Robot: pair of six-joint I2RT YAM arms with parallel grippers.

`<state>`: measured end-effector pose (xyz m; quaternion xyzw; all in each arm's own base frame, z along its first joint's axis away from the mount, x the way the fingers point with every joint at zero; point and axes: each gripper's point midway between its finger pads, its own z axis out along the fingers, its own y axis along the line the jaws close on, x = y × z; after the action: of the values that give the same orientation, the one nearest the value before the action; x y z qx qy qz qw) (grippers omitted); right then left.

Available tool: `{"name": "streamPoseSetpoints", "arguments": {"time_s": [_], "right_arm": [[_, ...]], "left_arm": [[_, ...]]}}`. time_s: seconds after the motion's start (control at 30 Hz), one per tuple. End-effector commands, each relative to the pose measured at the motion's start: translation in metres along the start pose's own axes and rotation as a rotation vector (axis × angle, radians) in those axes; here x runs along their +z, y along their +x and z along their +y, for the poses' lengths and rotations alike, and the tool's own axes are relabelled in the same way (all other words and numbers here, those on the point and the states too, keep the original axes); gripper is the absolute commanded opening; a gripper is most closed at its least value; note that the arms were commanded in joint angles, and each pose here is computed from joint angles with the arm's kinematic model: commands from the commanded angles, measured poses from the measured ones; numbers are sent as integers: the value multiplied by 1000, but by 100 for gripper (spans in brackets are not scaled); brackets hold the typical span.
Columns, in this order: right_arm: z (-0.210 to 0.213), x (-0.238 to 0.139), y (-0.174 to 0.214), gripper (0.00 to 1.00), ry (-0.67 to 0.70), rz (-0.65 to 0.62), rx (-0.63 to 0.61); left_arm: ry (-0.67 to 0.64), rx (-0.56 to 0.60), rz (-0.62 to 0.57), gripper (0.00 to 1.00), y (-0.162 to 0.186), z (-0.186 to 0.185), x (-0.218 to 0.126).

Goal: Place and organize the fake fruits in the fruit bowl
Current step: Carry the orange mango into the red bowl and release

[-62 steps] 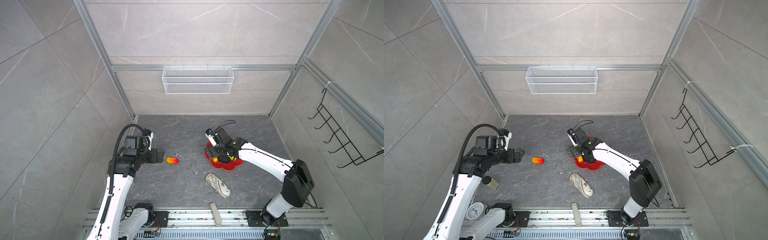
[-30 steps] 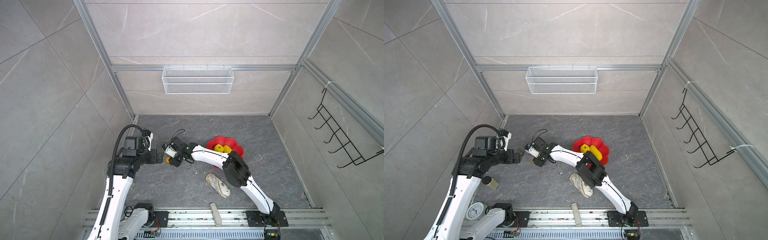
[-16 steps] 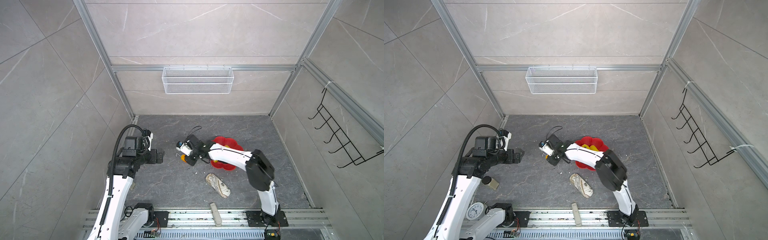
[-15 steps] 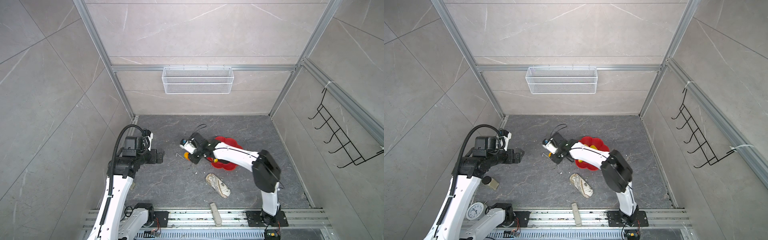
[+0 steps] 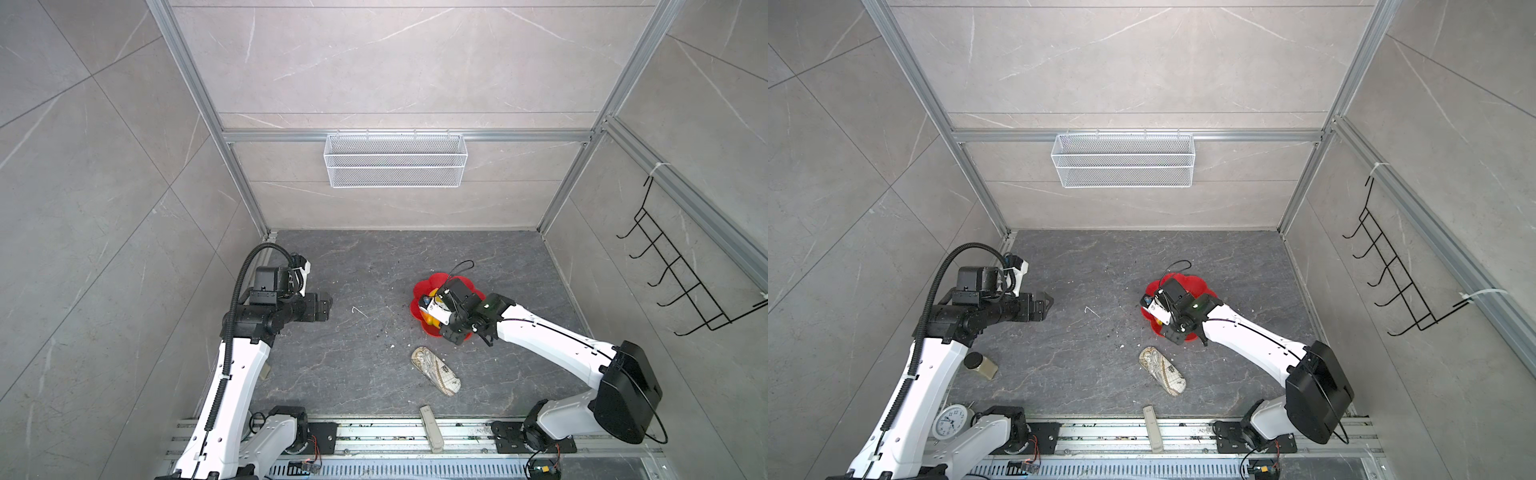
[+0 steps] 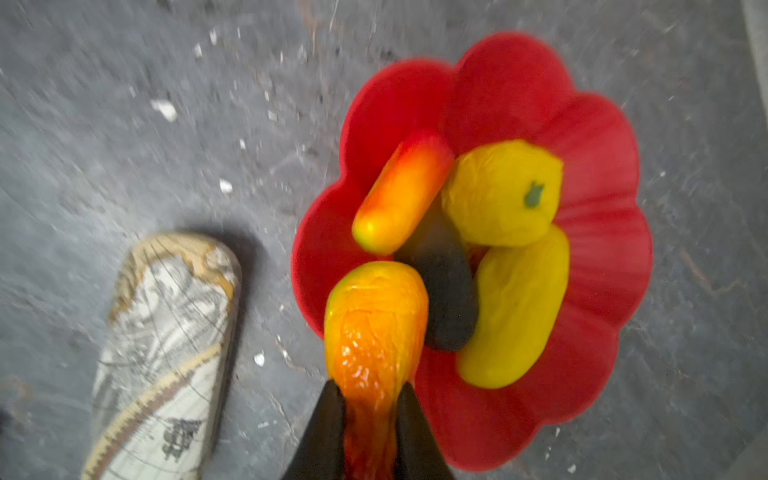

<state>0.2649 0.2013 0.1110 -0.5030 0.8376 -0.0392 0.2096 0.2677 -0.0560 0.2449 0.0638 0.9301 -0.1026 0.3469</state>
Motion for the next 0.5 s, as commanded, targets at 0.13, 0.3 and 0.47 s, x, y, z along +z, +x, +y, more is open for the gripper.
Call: {"name": "streamPoseSetpoints", "arguments": {"time_s": [0.13, 0.3, 0.47], "right_arm": [[-13, 2, 17, 0, 87, 62, -91], [-12, 10, 17, 9, 81, 74, -91], [-11, 9, 13, 33, 72, 57, -88]], "left_arm": [[21, 21, -66, 100, -14, -5, -9], [19, 23, -57, 100, -12, -4, -6], [14, 24, -55, 100, -11, -3, -5]]}}
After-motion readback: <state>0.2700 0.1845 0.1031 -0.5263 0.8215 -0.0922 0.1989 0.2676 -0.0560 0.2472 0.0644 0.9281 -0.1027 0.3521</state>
